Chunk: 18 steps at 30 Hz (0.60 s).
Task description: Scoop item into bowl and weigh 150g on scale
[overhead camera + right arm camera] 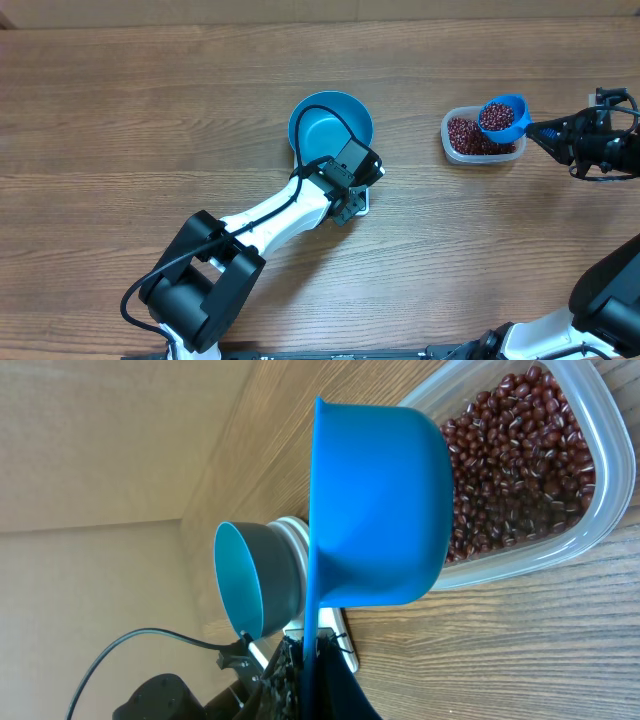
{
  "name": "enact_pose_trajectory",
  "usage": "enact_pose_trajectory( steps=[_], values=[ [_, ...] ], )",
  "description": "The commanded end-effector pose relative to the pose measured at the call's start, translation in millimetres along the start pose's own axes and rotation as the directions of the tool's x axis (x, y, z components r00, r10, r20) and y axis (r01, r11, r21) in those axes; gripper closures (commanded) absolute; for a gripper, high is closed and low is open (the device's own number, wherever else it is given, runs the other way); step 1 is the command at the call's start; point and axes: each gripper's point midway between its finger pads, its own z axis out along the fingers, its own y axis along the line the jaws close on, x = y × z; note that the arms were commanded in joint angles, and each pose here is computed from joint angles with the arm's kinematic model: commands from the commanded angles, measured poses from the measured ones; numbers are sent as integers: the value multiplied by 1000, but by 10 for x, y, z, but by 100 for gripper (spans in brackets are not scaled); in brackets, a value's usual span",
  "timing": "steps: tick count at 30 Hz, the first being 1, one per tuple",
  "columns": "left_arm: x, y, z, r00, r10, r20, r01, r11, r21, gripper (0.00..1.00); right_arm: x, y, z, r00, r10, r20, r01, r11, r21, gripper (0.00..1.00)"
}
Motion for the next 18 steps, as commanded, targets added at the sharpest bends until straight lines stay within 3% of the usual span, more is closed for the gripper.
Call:
enact_pose_trajectory(
  steps=[1,18],
  values=[
    [165,-52,73,998,30,-50,-29,1000,6,96,-11,28,11,1000,-13,-1,13,1000,-23,96],
    [214,-34,78,997,31,-67,-31,1000,-5,96,-10,27,12,1000,-12,-2,12,1000,-23,96]
  ],
)
